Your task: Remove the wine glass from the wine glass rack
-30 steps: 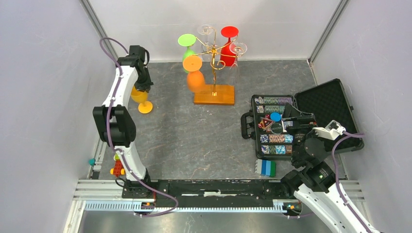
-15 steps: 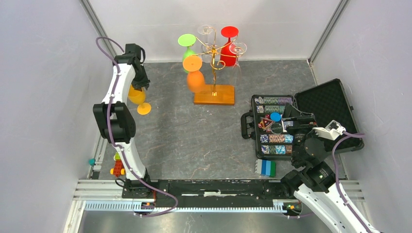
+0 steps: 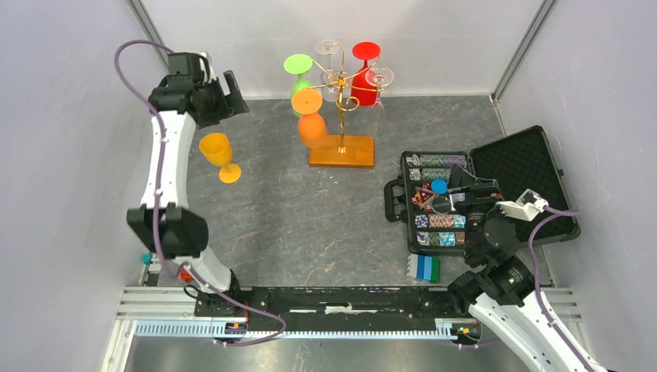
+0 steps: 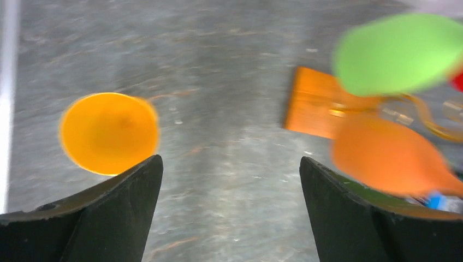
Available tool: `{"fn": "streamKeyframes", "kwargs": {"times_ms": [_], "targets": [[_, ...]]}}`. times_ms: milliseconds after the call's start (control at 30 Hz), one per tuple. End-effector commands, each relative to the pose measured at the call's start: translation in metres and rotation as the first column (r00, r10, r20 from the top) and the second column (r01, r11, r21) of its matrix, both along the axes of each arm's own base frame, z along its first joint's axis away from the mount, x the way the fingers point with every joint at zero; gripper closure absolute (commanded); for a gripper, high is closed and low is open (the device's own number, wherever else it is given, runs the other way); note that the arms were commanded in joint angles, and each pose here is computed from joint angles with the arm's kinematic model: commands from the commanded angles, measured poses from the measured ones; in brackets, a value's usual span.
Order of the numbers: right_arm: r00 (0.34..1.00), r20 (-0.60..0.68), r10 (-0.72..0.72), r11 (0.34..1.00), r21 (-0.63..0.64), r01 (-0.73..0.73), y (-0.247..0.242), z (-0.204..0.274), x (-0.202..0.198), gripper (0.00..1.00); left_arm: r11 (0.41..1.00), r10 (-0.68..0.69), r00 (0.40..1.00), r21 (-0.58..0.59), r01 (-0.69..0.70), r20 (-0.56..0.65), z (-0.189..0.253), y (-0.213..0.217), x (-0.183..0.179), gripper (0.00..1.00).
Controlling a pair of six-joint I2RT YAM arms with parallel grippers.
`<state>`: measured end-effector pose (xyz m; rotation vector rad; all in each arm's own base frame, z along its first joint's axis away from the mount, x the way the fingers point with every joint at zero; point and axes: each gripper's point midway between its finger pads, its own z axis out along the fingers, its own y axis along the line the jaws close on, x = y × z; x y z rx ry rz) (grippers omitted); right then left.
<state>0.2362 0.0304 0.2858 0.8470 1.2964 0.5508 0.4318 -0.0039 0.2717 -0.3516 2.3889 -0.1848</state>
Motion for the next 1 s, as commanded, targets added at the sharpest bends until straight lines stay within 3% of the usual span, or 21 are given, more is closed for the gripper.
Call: {"fn": "streamKeyframes", "kwargs": {"times_ms": [0,200,333,467,700,967], "targets": [[0.999,0.025,0.045,0.999,0.018,-0.045,0.009,0.019,0.001,0.11,0.909,-0.184,0.924,-0.300,0.290,0.335,0.090,-0.077,-0.029,0.00],[0.995,0.009,0.094,0.996,0.004,-0.094,0.021,0.020,0.005,0.11,0.675,-0.140,0.788,-0.524,0.519,0.599,0.133,-0.129,-0.065,0.00],[0.995,0.005,0.104,0.995,0.006,-0.104,0.024,0.020,0.007,0.11,0.595,-0.136,0.786,-0.585,0.552,0.603,0.133,-0.150,-0.075,0.01],[0.994,-0.001,0.109,0.994,0.010,-0.109,0.026,0.018,0.008,0.12,0.582,-0.147,0.802,-0.604,0.544,0.579,0.124,-0.171,-0.071,0.09],[0.995,-0.004,0.104,0.995,0.008,-0.104,0.025,0.018,0.009,0.13,0.578,-0.056,0.847,-0.674,0.459,0.529,0.106,-0.179,-0.044,0.34],[0.997,0.001,0.081,0.997,0.007,-0.081,0.020,0.018,0.007,0.13,0.586,-0.022,0.875,-0.704,0.403,0.483,0.088,-0.179,-0.023,0.44]]}}
